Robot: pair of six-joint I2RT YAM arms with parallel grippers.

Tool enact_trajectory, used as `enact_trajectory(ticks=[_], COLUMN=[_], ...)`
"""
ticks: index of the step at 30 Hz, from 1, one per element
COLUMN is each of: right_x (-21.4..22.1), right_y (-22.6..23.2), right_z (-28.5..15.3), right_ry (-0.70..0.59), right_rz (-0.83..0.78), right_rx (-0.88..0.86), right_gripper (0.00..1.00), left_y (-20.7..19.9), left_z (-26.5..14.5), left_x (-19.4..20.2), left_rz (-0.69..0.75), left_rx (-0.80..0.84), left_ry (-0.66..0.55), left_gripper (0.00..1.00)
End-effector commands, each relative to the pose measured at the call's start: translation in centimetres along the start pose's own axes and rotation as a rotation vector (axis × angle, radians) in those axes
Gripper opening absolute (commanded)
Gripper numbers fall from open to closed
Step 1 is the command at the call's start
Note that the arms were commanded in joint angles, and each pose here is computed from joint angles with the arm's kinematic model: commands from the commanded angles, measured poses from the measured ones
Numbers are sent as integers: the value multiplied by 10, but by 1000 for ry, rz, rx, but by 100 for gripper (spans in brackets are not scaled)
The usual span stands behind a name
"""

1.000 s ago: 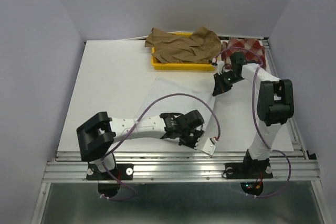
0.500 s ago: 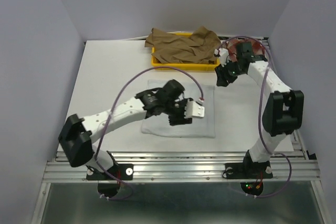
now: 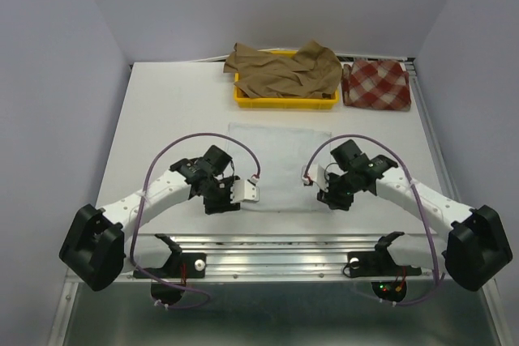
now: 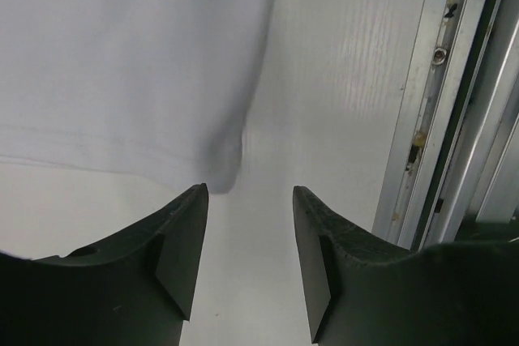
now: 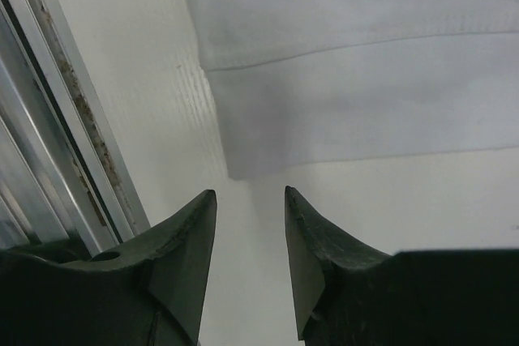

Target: Fold and stack the skirts

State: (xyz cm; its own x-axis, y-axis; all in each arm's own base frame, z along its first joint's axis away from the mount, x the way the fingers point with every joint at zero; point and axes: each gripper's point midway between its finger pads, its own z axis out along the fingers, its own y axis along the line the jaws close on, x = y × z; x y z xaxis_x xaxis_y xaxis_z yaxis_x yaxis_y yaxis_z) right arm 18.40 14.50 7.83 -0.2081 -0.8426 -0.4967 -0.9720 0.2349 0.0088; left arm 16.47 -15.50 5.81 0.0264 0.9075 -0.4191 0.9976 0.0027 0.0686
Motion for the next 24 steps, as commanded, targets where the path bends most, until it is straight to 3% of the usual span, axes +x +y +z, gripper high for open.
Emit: enact_trajectory(ticks=[1, 10, 19, 24], right_x=[5, 12, 26, 24], right_y=[-14, -17, 1, -3], right_z=[14, 36, 53, 39], right_ry=[31, 53, 67, 69], right_rz=[-93, -107, -136, -140], right_rx=[132, 143, 86, 133], right_gripper=[45, 44, 43, 43], left_y=[4, 10, 9, 4], left_z=[8, 27, 45, 50], left_x=[12, 24, 31, 38], left_rz=[39, 68, 80, 83], left_rx=[-14, -34, -1, 18], left_ry=[29, 51, 64, 83], left_gripper=[57, 55, 45, 30])
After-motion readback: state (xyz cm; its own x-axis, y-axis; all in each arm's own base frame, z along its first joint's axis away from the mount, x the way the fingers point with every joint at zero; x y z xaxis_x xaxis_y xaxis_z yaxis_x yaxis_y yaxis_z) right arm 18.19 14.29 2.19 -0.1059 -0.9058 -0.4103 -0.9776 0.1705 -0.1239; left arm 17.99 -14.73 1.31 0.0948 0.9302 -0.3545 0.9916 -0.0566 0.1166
